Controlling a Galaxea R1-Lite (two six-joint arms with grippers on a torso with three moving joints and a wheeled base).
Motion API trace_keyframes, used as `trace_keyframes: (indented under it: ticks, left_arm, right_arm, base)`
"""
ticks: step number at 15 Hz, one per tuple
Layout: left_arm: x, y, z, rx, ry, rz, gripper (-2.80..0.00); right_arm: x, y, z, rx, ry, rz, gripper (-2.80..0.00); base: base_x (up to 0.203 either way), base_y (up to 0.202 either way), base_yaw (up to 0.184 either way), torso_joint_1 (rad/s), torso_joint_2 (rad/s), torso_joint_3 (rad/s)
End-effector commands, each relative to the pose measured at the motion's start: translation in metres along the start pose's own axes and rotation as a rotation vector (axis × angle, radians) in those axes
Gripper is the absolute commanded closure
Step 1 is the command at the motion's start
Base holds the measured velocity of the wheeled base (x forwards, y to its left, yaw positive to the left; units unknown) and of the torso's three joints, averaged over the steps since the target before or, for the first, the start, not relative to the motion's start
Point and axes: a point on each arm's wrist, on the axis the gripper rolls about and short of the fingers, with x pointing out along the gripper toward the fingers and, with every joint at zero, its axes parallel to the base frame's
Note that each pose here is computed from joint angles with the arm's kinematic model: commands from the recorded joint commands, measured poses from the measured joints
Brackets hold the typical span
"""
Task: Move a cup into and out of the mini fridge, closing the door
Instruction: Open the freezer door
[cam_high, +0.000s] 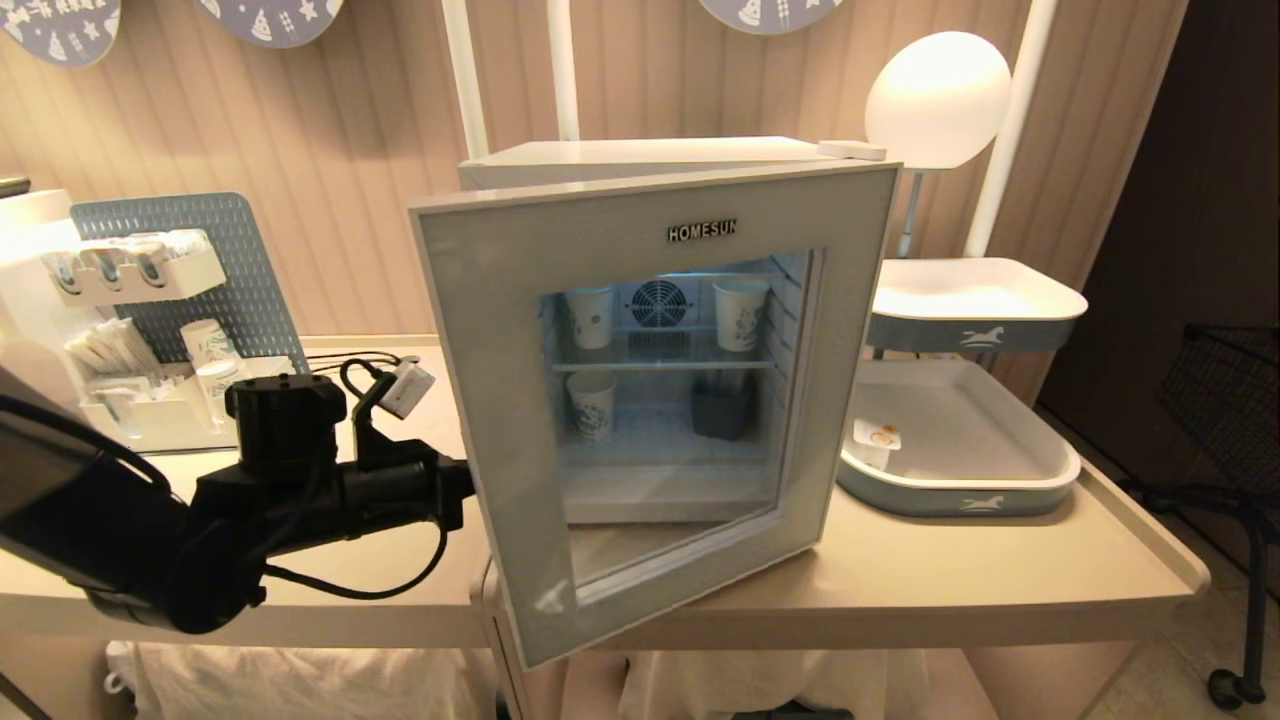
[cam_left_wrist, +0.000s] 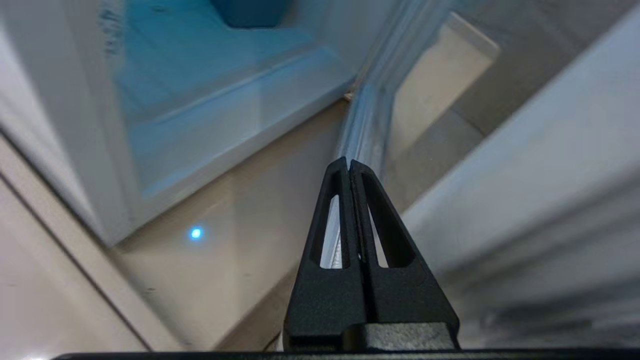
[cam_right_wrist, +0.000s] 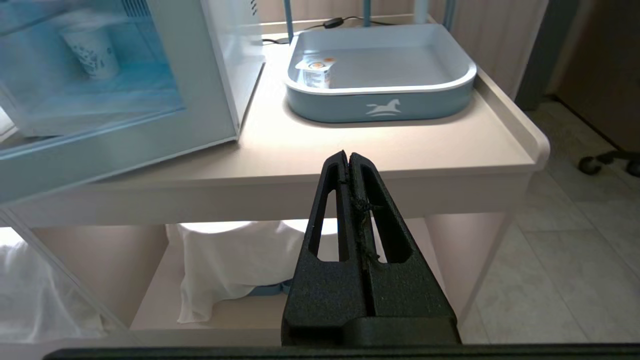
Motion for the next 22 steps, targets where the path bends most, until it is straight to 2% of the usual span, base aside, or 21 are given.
trace_keyframes:
  ticks: [1, 6, 11, 18, 22]
  left_arm:
    - [-0.006, -0.009, 0.004, 0.007, -0.013, -0.017, 0.00]
    - [-0.015, -0.038, 0.004, 0.012, -0.001, -0.134, 0.00]
    - [0.010, -0.073, 0.005, 0.017, 0.034, -0.272, 0.00]
    - [0.046, -0.139, -0.002, 0.061, 0.120, -0.504, 0.00]
    - [0.061, -0.162, -0.007, 0.075, 0.156, -0.576, 0.00]
  right_arm:
    - [0.000, 0.000, 0.000, 0.000, 0.001, 0.000, 0.00]
    - [0.000, 0.000, 0.000, 0.000, 0.001, 0.000, 0.00]
    - [0.000, 0.000, 0.000, 0.001, 0.001, 0.000, 0.00]
    - [0.000, 0.000, 0.000, 0.000, 0.001, 0.000, 0.00]
    - [0.000, 0.000, 0.000, 0.000, 0.001, 0.000, 0.00]
  base:
    - [0.000, 0.000, 0.000, 0.000, 0.00, 0.000]
    - [0.000, 0.000, 0.000, 0.000, 0.00, 0.000]
    - [0.000, 0.000, 0.000, 0.000, 0.00, 0.000]
    - [0.000, 0.000, 0.000, 0.000, 0.00, 0.000]
    - [0.000, 0.000, 0.000, 0.000, 0.00, 0.000]
